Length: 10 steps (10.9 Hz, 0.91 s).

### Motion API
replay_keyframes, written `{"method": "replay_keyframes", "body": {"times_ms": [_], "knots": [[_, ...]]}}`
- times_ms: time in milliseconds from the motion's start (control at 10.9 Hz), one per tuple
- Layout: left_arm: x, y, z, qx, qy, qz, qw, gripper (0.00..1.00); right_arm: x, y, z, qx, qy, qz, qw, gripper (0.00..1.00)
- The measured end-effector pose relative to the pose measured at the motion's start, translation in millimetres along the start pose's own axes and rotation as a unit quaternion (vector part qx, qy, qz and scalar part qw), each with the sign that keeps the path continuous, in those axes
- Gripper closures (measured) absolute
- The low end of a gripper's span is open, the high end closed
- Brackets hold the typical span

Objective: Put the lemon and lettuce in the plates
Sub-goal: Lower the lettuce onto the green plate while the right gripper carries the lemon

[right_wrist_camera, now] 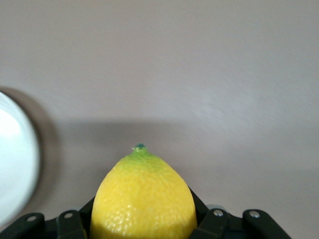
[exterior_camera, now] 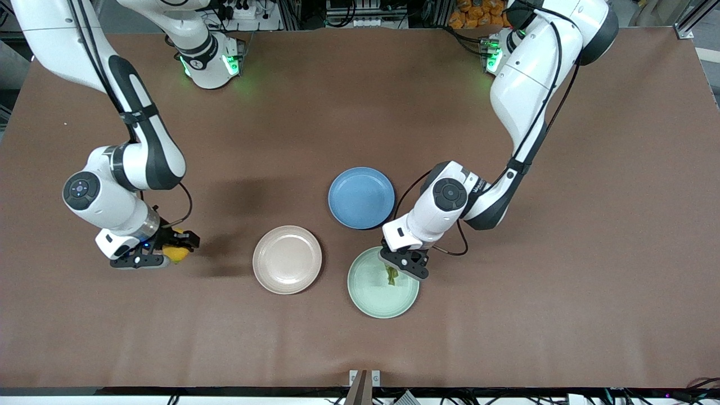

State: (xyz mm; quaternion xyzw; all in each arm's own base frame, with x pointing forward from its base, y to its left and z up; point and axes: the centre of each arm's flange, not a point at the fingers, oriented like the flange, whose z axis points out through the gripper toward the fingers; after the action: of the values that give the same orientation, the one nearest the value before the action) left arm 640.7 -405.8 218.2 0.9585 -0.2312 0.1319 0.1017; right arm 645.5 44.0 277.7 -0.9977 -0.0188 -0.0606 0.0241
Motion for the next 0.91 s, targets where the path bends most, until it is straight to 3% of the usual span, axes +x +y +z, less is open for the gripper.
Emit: {"method": "replay_keyframes", "body": {"times_ms": [274, 457, 548, 914], "knots": [[6, -1, -5, 0.000, 0.007, -0.001, 1.000, 0.40, 26, -53, -18, 0.047, 0.028, 0.010, 0.998, 0.39], [11, -2, -16, 0.004, 0.006, -0.001, 1.000, 0.13, 31, -81, -12, 0.063, 0.028, 0.011, 0.998, 0.39], [12, -6, -26, 0.010, -0.013, -0.002, 1.000, 0.01, 29, -97, -5, 0.066, 0.022, 0.020, 0.997, 0.39], [29, -59, -114, 0.047, -0.058, -0.034, 0.997, 0.00, 10, -160, 32, 0.068, -0.009, 0.050, 0.996, 0.39]]}}
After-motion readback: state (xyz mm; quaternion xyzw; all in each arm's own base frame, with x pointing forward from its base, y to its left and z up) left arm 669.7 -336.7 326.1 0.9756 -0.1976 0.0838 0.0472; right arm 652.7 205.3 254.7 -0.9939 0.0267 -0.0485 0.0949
